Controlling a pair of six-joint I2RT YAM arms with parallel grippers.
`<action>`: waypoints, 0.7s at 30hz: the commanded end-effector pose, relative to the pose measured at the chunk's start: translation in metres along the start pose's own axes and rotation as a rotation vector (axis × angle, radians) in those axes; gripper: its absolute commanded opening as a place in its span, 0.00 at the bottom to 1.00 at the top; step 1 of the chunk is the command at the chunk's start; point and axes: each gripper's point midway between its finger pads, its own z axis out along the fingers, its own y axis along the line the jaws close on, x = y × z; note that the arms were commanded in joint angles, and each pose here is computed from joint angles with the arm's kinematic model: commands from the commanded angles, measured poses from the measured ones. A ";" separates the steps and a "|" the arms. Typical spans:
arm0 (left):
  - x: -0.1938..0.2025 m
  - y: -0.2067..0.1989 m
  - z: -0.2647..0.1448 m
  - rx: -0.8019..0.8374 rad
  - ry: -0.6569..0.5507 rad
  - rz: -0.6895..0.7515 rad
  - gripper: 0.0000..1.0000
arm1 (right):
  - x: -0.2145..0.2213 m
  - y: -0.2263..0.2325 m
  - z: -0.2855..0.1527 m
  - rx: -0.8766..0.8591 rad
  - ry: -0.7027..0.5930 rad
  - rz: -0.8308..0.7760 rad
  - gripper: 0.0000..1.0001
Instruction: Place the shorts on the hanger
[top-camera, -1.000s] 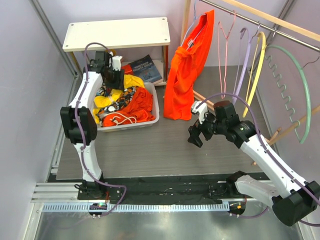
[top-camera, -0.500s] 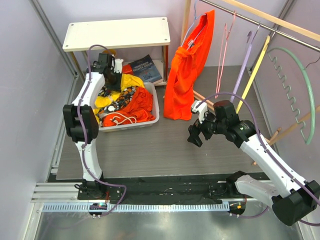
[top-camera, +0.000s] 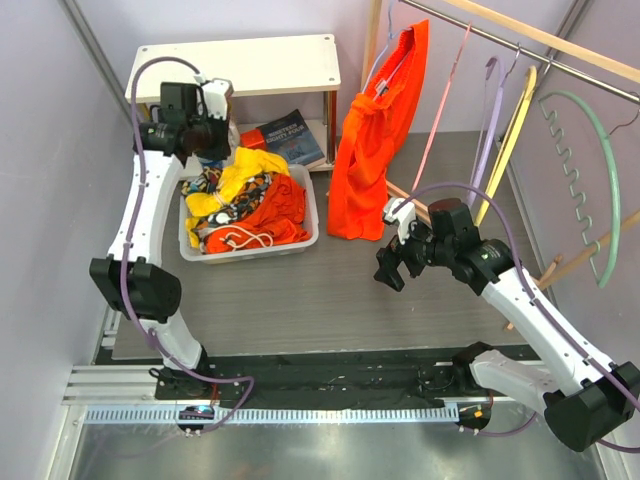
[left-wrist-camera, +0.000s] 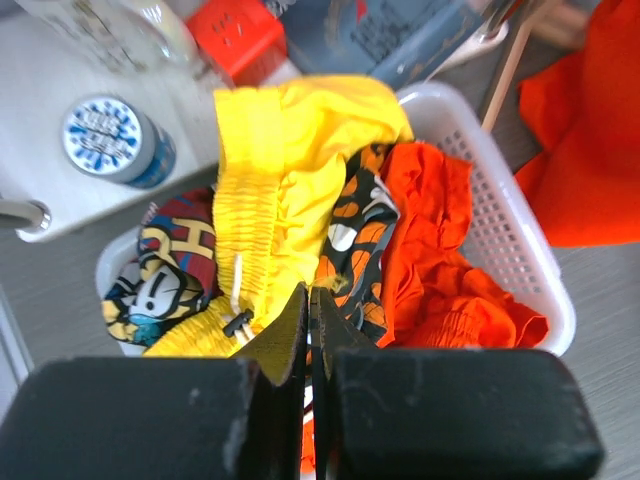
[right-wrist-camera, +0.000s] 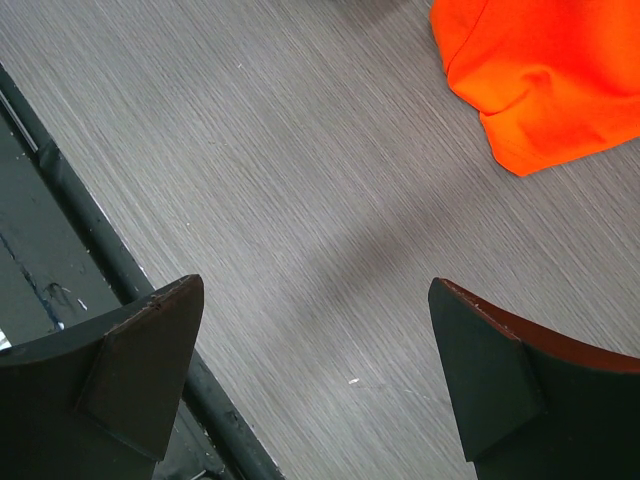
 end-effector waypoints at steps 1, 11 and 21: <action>-0.025 -0.007 -0.025 0.001 -0.078 -0.001 0.00 | -0.027 -0.003 -0.007 0.014 -0.074 -0.024 1.00; 0.016 0.019 0.040 -0.100 0.088 -0.035 0.63 | -0.029 -0.003 -0.008 0.015 -0.079 -0.024 1.00; 0.062 0.030 0.099 -0.108 0.243 -0.033 0.61 | -0.026 -0.004 -0.008 0.023 -0.072 -0.025 1.00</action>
